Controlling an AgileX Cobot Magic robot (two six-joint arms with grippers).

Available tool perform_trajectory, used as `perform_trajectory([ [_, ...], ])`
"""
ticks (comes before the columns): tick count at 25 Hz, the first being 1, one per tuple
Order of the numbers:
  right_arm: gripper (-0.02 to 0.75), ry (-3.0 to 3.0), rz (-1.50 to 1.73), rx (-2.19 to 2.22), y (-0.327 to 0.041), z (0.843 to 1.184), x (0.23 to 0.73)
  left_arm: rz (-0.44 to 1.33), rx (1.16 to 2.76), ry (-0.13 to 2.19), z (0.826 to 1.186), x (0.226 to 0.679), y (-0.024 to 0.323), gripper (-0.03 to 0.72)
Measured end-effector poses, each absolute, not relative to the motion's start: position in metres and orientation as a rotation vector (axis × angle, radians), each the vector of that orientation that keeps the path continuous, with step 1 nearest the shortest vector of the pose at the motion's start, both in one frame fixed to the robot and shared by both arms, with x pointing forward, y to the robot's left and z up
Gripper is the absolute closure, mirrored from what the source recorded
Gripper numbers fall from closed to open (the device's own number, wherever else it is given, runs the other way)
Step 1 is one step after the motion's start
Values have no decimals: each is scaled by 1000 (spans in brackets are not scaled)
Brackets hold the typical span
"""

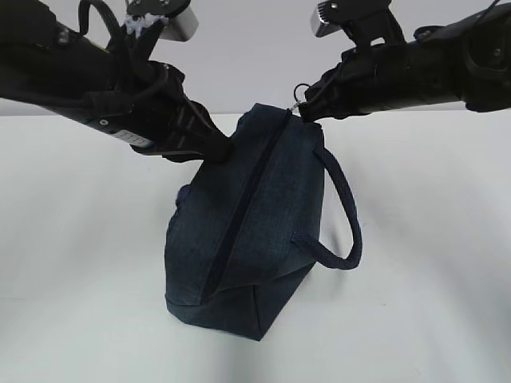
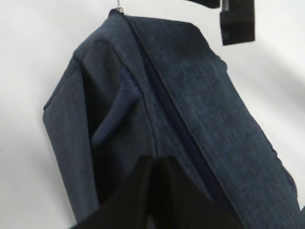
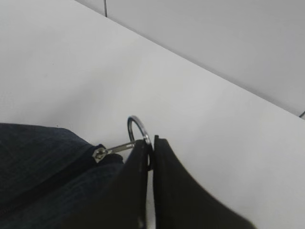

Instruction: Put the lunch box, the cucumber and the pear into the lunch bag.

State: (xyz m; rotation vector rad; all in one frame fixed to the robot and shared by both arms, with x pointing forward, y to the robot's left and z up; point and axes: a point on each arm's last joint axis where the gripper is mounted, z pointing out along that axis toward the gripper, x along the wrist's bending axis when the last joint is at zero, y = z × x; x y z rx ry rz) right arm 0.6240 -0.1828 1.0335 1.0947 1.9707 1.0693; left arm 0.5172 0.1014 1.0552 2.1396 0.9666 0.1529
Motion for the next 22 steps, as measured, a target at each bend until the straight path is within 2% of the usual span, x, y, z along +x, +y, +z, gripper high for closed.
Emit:
perform_trajectory([
  [8,738,1952,1075,1145,-197,1033,629,182,2097,915,1083,502,109,688],
  [13,738,1972,1102,1172,-195,1029,630,195,2059,924,1087,502,109,688],
  [16,738,1987,1119,1169,-194,1028,630,259,2004,933,1091,507,110,683],
  [20,738,2010,1140,1163,-191,1028,628,331,1941,961,1088,520,108,619],
  [22,738,2014,1143,1161,-191,1028,628,319,1952,966,1084,529,102,548],
])
